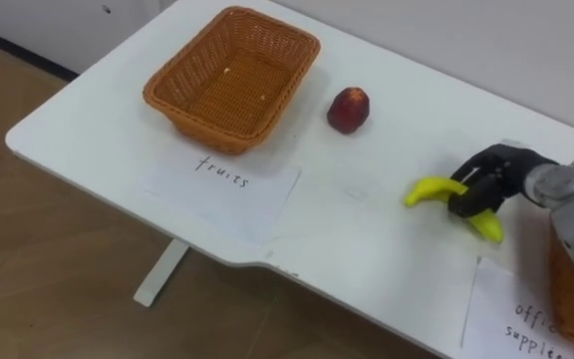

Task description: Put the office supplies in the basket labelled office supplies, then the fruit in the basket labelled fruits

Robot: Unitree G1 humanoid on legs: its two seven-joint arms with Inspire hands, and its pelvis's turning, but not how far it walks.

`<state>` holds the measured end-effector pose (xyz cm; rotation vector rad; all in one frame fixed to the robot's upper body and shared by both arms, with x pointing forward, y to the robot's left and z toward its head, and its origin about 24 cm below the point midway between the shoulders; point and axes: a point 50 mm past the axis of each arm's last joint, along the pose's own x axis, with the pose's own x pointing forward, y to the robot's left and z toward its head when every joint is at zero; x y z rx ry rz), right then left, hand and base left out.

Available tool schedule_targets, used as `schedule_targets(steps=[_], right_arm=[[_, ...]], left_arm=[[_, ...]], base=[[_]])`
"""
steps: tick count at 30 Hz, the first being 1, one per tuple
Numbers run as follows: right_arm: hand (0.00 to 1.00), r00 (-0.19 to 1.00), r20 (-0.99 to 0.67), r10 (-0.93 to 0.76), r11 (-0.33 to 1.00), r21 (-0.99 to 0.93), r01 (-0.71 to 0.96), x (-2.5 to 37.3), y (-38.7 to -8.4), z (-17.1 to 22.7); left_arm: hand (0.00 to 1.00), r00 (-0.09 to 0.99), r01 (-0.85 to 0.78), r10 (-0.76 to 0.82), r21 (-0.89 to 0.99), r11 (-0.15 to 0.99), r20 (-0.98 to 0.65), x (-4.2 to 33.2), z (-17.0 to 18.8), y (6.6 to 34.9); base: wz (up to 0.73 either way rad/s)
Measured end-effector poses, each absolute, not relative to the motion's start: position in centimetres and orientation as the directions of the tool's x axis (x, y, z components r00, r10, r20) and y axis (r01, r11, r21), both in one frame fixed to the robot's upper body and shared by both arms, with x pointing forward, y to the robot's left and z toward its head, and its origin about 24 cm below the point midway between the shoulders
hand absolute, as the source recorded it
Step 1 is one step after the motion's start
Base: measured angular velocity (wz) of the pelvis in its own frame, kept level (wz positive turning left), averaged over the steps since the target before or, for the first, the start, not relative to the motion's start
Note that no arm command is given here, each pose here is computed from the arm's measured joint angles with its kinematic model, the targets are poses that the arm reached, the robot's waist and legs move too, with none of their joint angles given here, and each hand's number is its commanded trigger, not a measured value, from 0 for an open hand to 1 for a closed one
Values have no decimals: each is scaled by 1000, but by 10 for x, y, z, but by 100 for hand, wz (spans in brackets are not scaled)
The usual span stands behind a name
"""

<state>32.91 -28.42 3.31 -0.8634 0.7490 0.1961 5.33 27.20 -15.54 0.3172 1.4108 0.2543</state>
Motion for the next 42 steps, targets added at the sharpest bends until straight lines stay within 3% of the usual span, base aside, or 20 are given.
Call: schedule_targets(steps=[25, 42], right_arm=[[100, 825, -548, 139, 592, -622, -512, 330, -225, 62], [100, 888, -447, 106, 629, -662, -408, 335, -230, 79]], left_arm=[[0, 202, -28, 365, 367, 930, -909, 50, -153, 269], [0, 193, -19, 372, 376, 927, -908, 45, -154, 267]], base=[[-1], [0]])
